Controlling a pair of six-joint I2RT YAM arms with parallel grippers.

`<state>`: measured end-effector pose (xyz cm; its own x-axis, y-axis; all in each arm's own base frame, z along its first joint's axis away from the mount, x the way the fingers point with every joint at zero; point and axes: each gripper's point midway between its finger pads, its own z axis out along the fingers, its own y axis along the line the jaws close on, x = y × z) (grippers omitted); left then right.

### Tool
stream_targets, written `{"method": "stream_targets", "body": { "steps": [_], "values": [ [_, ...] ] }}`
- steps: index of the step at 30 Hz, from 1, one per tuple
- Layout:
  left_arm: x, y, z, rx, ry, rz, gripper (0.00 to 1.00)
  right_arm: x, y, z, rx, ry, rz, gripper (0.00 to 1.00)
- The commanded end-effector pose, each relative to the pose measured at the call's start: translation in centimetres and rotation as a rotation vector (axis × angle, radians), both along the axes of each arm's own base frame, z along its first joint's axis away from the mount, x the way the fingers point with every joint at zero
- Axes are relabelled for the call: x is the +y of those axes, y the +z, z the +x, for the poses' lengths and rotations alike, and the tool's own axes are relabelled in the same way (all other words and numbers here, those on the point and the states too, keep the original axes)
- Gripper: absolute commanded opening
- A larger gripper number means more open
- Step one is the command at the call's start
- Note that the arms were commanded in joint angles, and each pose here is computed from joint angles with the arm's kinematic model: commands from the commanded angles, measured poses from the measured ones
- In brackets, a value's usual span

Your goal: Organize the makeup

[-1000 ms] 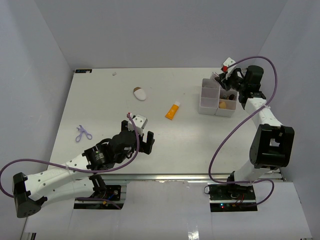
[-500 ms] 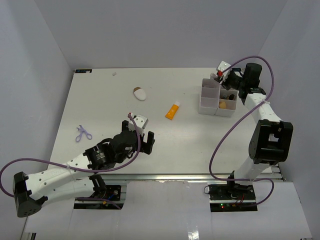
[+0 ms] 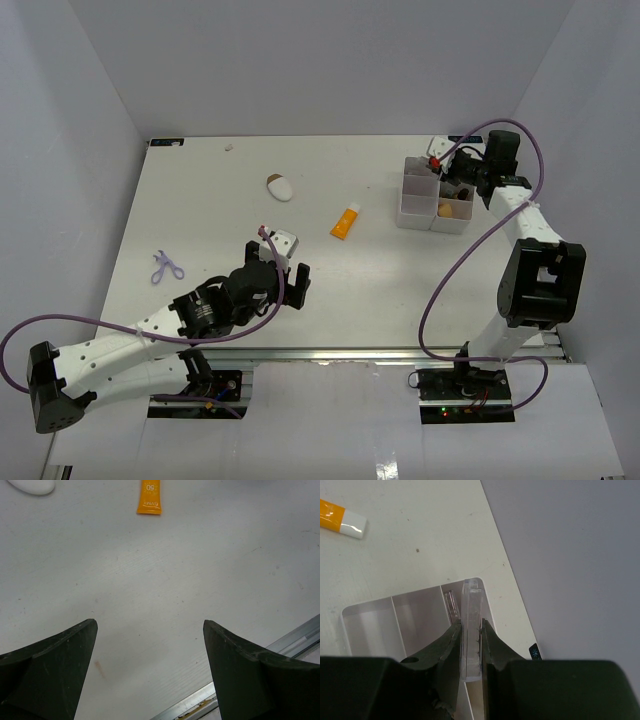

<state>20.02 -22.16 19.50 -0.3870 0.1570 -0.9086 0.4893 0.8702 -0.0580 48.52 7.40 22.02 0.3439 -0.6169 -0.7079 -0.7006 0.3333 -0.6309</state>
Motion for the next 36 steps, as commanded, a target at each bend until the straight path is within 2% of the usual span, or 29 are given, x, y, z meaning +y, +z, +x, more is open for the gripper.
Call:
{"method": "stream_targets", "body": {
  "steps": [1,25,28,31,36],
  "values": [
    [0.3,-0.1,0.3,-0.003,0.019,-0.001,0.98,0.2,1.9,0.8,-0.082,0.049,-0.036,0.15],
    [0.3,-0.1,0.2,-0.002,0.017,-0.004,0.98,1.3,-0.3,1.3,-0.004,0.108,-0.048,0.22],
    [0.2,-0.1,0.2,-0.001,0.018,-0.004,0.98,1.2,-0.6,1.3,0.003,0.104,-0.051,0.29],
    [0.2,-0.1,0.2,0.000,0.016,-0.004,0.98,1.2,-0.4,1.2,-0.001,0.103,-0.052,0.45],
    [0.1,-0.1,0.1,0.003,0.012,-0.009,0.98,1.1,-0.2,1.2,0.011,0.084,-0.036,0.54]
  ]
}}
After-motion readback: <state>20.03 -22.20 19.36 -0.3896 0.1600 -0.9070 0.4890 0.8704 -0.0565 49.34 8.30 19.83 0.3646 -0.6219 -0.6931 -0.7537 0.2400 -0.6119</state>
